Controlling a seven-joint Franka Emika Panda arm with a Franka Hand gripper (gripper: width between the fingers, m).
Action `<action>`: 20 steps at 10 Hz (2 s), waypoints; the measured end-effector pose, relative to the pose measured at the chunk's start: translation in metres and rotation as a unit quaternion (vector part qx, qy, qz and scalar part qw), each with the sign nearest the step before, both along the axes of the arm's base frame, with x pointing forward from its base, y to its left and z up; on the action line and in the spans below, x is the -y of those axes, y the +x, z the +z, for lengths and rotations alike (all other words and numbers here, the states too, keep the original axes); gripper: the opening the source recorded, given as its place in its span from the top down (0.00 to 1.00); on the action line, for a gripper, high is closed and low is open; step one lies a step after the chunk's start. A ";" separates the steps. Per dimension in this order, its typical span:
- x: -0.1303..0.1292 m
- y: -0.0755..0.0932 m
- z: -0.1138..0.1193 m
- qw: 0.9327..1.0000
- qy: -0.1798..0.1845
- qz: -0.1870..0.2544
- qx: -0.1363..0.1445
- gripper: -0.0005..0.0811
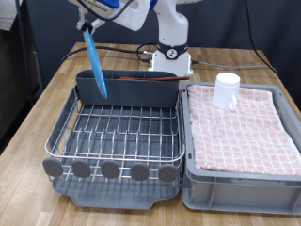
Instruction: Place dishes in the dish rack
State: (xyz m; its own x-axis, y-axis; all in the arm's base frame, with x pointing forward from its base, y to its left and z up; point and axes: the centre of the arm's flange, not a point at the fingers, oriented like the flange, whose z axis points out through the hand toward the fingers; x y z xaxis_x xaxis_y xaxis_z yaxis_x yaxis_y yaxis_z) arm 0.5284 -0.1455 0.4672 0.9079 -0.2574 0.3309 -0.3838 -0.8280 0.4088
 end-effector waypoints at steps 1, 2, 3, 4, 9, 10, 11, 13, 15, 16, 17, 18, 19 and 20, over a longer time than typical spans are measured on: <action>0.001 0.003 -0.002 1.000 -0.003 0.003 -0.001 0.96; 0.002 0.006 -0.003 1.000 -0.005 0.003 -0.002 0.96; 0.002 0.007 -0.004 1.000 -0.004 0.001 -0.003 0.96; 0.003 0.008 -0.006 1.000 -0.005 0.001 -0.005 0.96; 0.013 0.012 -0.029 1.000 -0.019 0.006 -0.020 0.96; 0.015 0.014 -0.037 0.999 -0.022 0.011 -0.023 0.96; 0.016 0.017 -0.044 0.999 -0.023 0.017 -0.023 0.96; 0.017 0.018 -0.046 0.999 -0.024 0.022 -0.024 0.96; 0.012 0.018 -0.050 0.998 -0.050 0.023 -0.032 0.96; 0.006 0.018 -0.054 0.997 -0.068 0.024 -0.033 0.96; 0.001 0.018 -0.061 0.996 -0.076 0.021 -0.032 0.96; -0.003 0.017 -0.067 0.996 -0.078 0.017 -0.031 0.96; -0.006 0.016 -0.073 0.996 -0.081 0.012 -0.031 0.96; -0.007 0.014 -0.081 0.995 -0.093 0.000 -0.032 0.96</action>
